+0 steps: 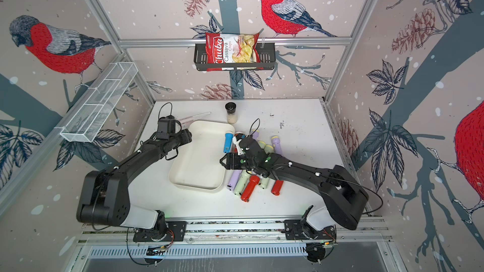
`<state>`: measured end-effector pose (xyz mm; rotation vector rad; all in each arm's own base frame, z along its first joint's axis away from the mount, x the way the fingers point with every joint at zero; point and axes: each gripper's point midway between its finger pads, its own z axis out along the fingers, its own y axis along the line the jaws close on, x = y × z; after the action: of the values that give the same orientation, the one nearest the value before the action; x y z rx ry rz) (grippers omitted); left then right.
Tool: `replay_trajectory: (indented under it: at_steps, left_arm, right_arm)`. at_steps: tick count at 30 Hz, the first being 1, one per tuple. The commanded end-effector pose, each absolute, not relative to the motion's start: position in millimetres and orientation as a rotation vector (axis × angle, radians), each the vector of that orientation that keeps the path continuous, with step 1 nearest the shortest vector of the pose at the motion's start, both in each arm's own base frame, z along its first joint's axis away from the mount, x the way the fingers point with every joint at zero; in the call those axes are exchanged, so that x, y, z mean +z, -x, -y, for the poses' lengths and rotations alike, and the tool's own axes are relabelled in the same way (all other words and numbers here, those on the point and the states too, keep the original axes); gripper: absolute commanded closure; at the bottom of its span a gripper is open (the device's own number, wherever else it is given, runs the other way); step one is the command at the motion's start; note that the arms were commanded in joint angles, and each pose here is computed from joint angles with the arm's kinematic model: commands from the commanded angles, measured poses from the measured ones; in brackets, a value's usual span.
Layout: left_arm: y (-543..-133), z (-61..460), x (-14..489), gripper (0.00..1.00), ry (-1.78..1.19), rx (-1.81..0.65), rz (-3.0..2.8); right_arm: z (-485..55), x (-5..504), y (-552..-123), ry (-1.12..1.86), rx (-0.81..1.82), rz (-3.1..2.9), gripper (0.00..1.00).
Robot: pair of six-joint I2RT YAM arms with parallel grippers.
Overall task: Put the flashlights into the storage boxes
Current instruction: Adjust the storage box at the center of the board.
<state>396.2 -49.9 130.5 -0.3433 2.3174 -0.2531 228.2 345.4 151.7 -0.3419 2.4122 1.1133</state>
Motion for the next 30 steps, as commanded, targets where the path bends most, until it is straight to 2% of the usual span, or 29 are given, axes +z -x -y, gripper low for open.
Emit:
replay_trajectory:
  at_steps: [1, 4, 8, 15, 20, 25, 30]
  left_arm:
    - [-387.4, 42.4, 150.7, 0.35, 0.318, -0.117, -2.281]
    - [-378.3, 59.8, 167.6, 0.36, 0.248, -0.151, -2.246]
    - [-363.5, 108.2, 183.2, 0.37, 0.066, -0.269, -2.193]
    - [-343.6, 160.7, 184.4, 0.39, -0.093, -0.472, -2.142]
    - [-329.8, 180.0, 170.5, 0.39, -0.143, -0.594, -2.204]
    - [-292.9, 208.4, 157.4, 0.39, -0.236, -0.839, -2.232]
    - [-259.6, 220.4, 137.9, 0.39, -0.285, -0.94, -2.313]
  right_arm:
    - [-309.1, 154.6, -248.7, 0.298, 0.974, -2.393, 0.26]
    - [-261.1, 147.7, -268.4, 0.225, 0.834, -2.432, 0.26]
    - [-193.6, 135.9, -291.7, 0.126, 0.661, -2.496, 0.25]
    - [-114.8, 105.8, -305.3, -0.023, 0.488, -2.638, 0.25]
    - [-99.3, 95.4, -311.2, -0.022, 0.374, -2.684, 0.26]
    - [-100.5, 91.7, -318.4, -0.013, 0.358, -2.7, 0.26]
    - [-106.5, 94.3, -323.0, -0.004, 0.384, -2.683, 0.26]
